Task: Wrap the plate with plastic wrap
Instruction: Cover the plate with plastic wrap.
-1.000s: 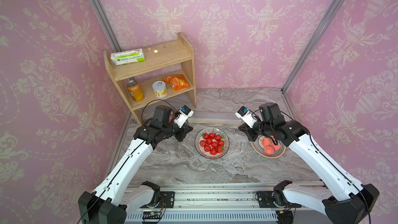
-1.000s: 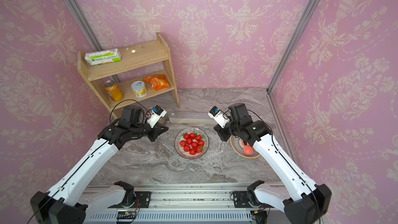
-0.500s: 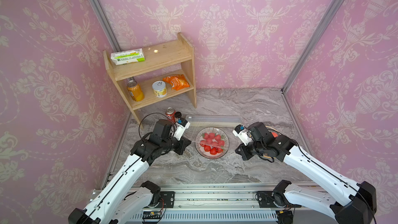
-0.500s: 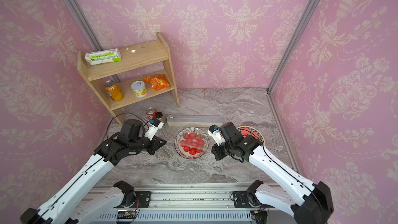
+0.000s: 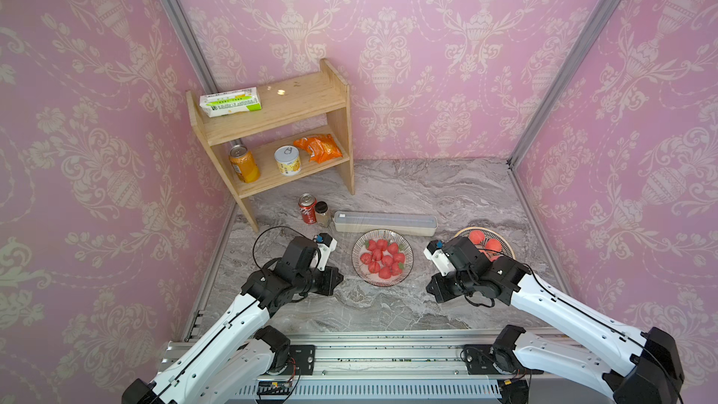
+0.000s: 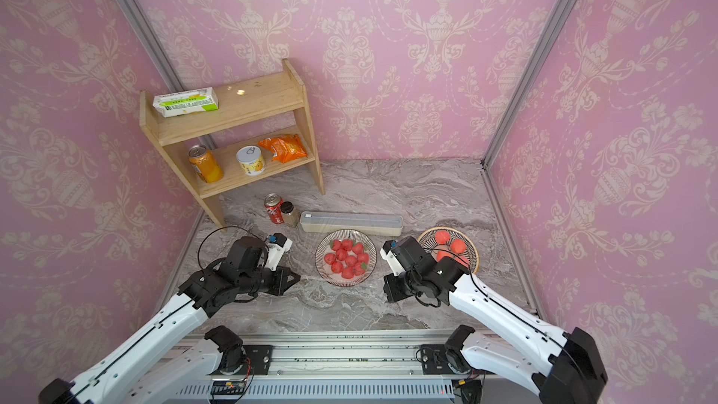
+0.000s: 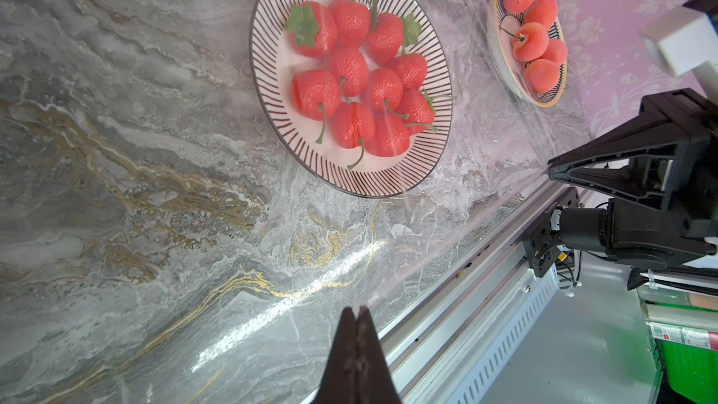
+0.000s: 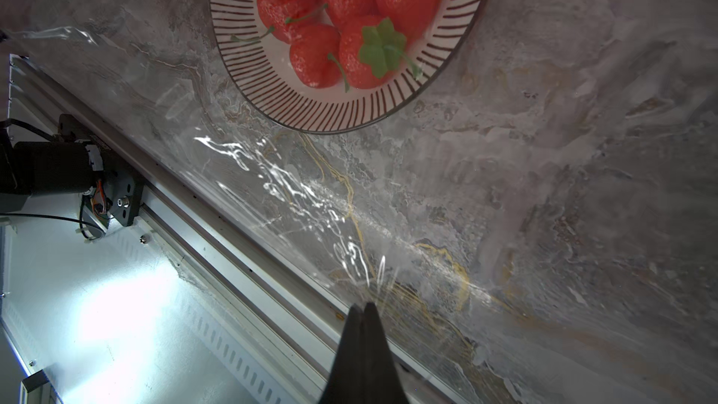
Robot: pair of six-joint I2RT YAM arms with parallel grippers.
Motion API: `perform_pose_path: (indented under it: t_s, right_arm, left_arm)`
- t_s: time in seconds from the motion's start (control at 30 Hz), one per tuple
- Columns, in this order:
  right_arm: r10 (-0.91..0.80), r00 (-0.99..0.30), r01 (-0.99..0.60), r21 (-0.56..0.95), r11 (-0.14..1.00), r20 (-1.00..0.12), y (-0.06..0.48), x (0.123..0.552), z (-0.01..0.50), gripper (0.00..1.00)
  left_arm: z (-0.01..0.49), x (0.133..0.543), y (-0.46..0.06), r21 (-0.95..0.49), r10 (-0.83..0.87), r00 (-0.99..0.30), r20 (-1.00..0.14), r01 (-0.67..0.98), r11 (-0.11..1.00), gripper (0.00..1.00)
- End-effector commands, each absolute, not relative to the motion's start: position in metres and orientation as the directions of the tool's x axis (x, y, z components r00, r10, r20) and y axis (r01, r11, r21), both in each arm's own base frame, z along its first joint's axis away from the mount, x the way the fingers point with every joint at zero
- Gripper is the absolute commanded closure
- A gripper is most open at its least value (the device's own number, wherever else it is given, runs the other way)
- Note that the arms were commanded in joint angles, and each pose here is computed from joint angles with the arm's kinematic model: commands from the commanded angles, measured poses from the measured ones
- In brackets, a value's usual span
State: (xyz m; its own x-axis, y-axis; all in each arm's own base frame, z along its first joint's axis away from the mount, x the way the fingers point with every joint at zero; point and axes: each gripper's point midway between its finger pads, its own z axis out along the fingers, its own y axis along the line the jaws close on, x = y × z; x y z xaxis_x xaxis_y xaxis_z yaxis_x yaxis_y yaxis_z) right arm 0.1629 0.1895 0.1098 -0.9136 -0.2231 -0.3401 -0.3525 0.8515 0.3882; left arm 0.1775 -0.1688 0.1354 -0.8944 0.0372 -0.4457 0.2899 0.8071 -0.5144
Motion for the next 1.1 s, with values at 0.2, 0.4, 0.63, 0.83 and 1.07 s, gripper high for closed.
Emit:
perform_pose_path:
  t_s: [0.2, 0.4, 0.63, 0.83, 1.07]
  right_arm:
    - [-0.165, -0.953, -0.251, 0.353, 0.901, -0.255, 0.183, 0.16, 0.072, 1.0]
    - [-0.161, -0.964, -0.226, 0.33, 0.917, -0.212, 0.179, 0.156, 0.057, 1.0]
    - [-0.178, -0.965, -0.232, 0.31, 0.922, -0.193, 0.183, 0.162, 0.046, 1.0]
    - [-0.197, -0.961, -0.244, 0.26, 0.934, -0.196, 0.183, 0.172, 0.038, 1.0]
    - [-0.186, -0.955, -0.233, 0.197, 0.952, -0.233, 0.181, 0.192, 0.036, 1.0]
  left_arm:
    - [0.086, 0.172, -0.17, -0.532, -0.002, -0.939, -0.344, 0.193, 0.824, 1.0]
    - [0.064, 0.169, -0.17, -0.557, -0.041, -0.945, -0.323, 0.155, 0.816, 1.0]
    - [0.052, 0.173, -0.174, -0.545, -0.013, -0.953, -0.303, 0.162, 0.823, 1.0]
    - [0.042, 0.181, -0.173, -0.495, 0.028, -0.951, -0.309, 0.186, 0.849, 1.0]
    - [0.034, 0.196, -0.173, -0.446, 0.05, -0.947, -0.319, 0.196, 0.873, 1.0]
